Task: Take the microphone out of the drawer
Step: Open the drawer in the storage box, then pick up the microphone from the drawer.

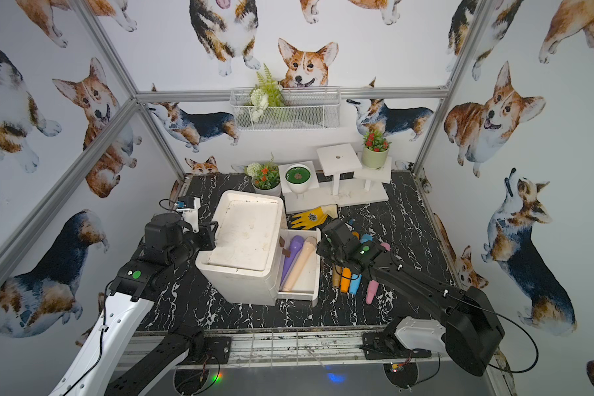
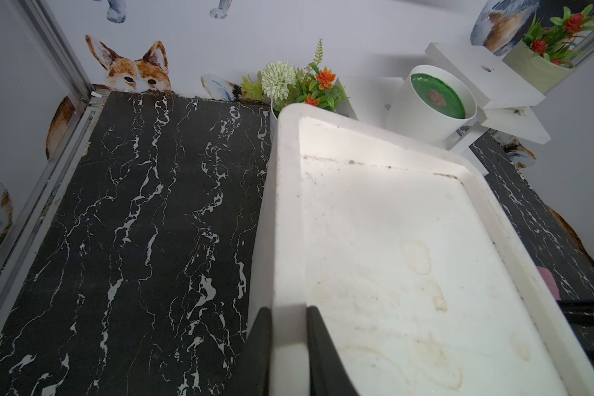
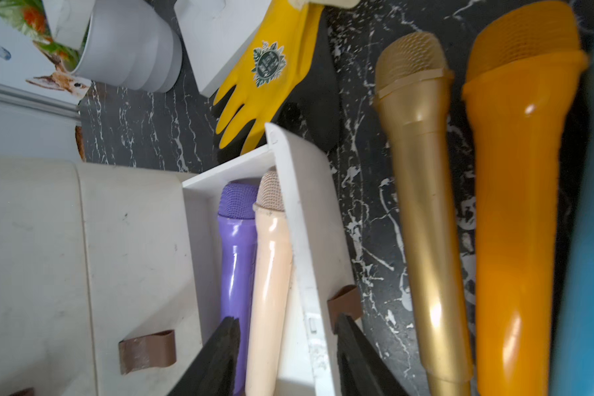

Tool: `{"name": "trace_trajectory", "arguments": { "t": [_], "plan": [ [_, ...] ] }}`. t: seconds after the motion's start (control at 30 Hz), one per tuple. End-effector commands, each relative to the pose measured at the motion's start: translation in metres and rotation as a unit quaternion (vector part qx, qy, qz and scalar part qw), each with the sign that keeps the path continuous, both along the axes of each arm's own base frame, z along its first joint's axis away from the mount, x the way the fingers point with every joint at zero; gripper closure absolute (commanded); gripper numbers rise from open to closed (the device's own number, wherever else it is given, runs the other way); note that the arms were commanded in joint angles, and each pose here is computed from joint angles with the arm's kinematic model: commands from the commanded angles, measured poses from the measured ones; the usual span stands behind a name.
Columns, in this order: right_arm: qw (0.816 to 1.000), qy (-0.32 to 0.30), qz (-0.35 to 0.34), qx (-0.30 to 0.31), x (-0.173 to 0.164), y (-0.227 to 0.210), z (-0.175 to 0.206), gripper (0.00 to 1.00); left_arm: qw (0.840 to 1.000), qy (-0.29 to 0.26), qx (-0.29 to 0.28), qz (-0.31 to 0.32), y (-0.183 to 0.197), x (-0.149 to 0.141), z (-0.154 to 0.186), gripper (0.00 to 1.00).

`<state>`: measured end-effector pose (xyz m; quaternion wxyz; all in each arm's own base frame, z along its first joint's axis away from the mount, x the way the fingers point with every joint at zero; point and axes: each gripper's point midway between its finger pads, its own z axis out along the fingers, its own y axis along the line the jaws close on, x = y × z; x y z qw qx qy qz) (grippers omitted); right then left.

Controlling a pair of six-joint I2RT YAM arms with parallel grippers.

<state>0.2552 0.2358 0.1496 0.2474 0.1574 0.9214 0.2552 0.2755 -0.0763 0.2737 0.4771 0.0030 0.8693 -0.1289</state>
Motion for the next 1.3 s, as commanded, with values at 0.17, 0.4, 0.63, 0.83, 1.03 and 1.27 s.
{"name": "trace_trajectory", "arguments": {
  "t": [0.17,0.4,0.63,0.83,1.03,1.27],
  "plan": [
    [0.999,0.027,0.025,-0.022,-0.007,0.043,0.003,0.51,0.996,0.083,0.013,0.005,0.006,-0.021,-0.038,0.96],
    [0.998,0.041,0.025,-0.047,-0.01,0.067,-0.019,0.53,0.996,0.083,0.013,0.006,0.006,-0.022,-0.038,0.96],
    [0.996,0.053,-0.003,-0.065,-0.013,0.061,-0.053,0.53,0.996,0.085,0.012,0.006,0.006,-0.024,-0.04,0.96],
    [0.995,0.06,-0.006,-0.078,-0.013,0.06,-0.068,0.53,0.996,0.086,0.011,0.005,0.006,-0.023,-0.042,0.95],
    [0.994,0.067,-0.005,-0.082,-0.01,0.066,-0.077,0.52,0.996,0.085,0.014,0.005,0.006,-0.023,-0.04,0.95],
    [0.993,0.078,-0.005,-0.087,-0.008,0.072,-0.09,0.52,0.996,0.085,0.017,0.004,0.006,-0.023,-0.039,0.95]
  ]
}}
